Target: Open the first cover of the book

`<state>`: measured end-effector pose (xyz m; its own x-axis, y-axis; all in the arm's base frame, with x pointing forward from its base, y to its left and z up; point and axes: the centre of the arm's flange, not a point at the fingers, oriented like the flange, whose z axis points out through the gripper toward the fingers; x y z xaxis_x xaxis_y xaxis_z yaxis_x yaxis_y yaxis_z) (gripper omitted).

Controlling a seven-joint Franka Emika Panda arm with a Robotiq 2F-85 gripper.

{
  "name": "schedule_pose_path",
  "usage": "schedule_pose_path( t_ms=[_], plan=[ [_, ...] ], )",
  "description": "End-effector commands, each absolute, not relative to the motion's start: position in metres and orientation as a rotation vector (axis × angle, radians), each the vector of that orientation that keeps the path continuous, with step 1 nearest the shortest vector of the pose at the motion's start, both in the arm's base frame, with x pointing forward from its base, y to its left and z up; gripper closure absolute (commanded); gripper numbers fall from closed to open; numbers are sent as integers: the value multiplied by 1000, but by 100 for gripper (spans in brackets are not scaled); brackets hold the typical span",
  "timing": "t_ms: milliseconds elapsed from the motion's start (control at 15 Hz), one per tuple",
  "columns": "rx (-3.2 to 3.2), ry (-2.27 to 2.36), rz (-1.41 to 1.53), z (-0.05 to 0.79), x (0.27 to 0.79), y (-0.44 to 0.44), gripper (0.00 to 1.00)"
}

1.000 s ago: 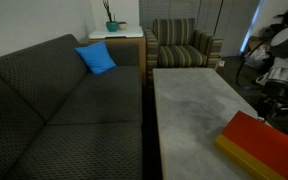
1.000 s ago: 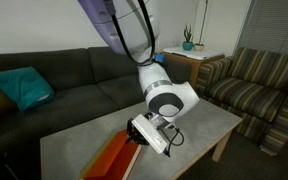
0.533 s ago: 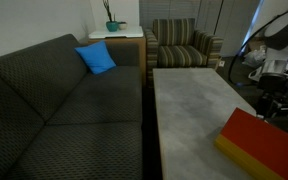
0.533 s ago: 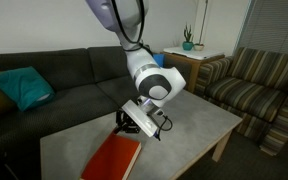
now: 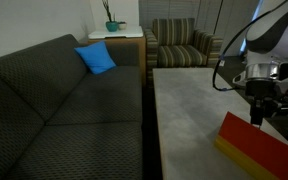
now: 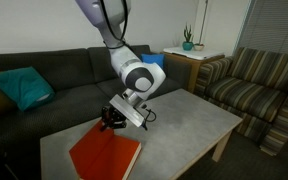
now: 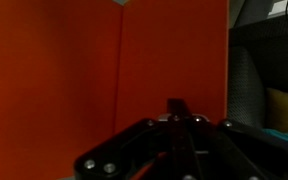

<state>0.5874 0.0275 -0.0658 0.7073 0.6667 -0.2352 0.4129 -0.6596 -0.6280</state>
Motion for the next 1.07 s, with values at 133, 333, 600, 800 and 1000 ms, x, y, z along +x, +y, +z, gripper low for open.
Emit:
schedule_pose_path(
  t_ms=[133, 333, 600, 800, 1000],
  plan=[
    [-2364, -960, 686, -46, 581, 58, 100],
    [-2335, -1005, 715, -44, 582, 77, 100],
    [-2281, -1035, 801, -61, 588, 90, 100],
    [-2204, -976, 925, -96, 586, 81, 100],
    [-2165, -893, 987, -130, 577, 67, 100]
  ],
)
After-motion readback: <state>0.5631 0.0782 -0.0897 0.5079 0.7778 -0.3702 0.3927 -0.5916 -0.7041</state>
